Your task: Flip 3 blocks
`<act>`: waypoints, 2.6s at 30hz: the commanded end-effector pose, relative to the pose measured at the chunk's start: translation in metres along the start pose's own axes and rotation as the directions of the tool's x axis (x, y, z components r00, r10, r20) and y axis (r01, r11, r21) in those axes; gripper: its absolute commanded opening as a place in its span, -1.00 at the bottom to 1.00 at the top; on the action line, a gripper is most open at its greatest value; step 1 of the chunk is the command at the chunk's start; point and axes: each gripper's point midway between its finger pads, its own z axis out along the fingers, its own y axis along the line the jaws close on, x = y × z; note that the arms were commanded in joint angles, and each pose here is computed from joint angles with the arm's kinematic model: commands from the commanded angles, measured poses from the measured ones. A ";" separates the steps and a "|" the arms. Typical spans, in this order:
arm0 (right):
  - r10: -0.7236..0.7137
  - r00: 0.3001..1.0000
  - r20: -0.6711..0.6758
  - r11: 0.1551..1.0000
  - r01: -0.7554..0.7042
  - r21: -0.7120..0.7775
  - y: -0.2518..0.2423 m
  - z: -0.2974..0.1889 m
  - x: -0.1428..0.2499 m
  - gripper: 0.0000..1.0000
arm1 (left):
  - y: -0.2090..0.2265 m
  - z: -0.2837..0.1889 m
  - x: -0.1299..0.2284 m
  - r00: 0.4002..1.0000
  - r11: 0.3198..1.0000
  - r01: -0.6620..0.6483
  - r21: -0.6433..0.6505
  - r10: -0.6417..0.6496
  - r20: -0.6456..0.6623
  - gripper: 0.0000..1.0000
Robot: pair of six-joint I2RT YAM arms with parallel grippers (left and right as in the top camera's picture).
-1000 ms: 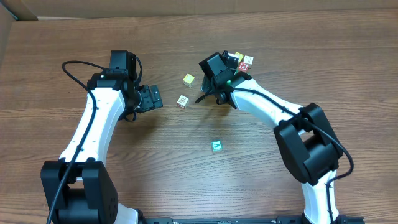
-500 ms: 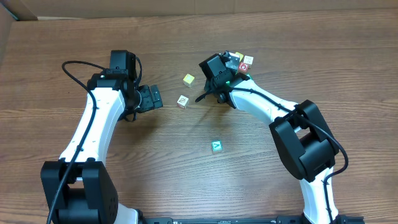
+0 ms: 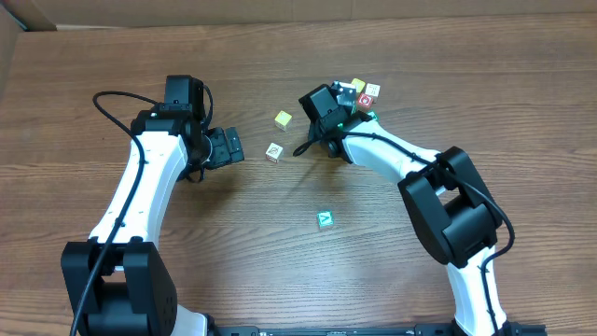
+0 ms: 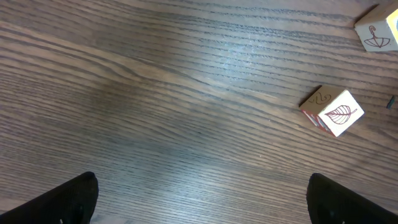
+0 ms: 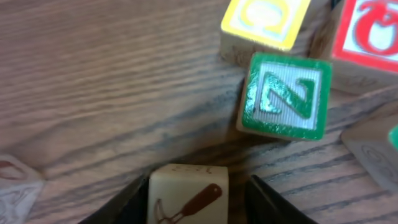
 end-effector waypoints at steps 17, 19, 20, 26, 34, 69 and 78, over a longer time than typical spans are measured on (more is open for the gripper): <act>-0.067 0.996 -0.065 0.992 0.059 -0.111 0.013 -0.062 -0.009 -0.30 | 0.000 -0.002 -0.005 1.000 1.000 0.014 -0.006 -0.014 0.014 1.00; -0.081 0.989 -0.127 0.987 0.062 -0.150 0.018 -0.069 0.003 -0.22 | 0.000 -0.002 -0.005 1.000 1.000 0.014 -0.006 -0.014 0.014 0.99; -0.088 0.984 -0.157 0.985 0.062 -0.163 0.018 -0.072 0.009 -0.21 | 0.000 -0.002 -0.005 1.000 1.000 0.014 -0.006 -0.014 0.014 1.00; -0.126 0.925 -0.359 0.981 0.062 -0.183 0.008 -0.096 0.051 -0.21 | 0.000 -0.002 -0.005 1.000 1.000 0.013 -0.006 -0.013 0.014 1.00; -0.117 0.956 -0.268 0.992 0.102 -0.070 -0.011 -0.089 0.032 0.67 | 0.000 -0.002 -0.005 1.000 1.000 0.014 -0.006 -0.014 0.014 1.00; 0.408 0.909 -0.082 0.909 -0.413 -0.052 -0.002 -0.031 0.021 0.24 | 0.000 -0.002 -0.005 1.000 1.000 0.014 -0.006 -0.014 0.014 1.00; 0.405 0.910 -0.087 0.912 -0.409 -0.040 -0.004 -0.031 0.023 0.00 | 0.000 -0.002 -0.005 1.000 1.000 0.014 -0.006 -0.014 0.014 1.00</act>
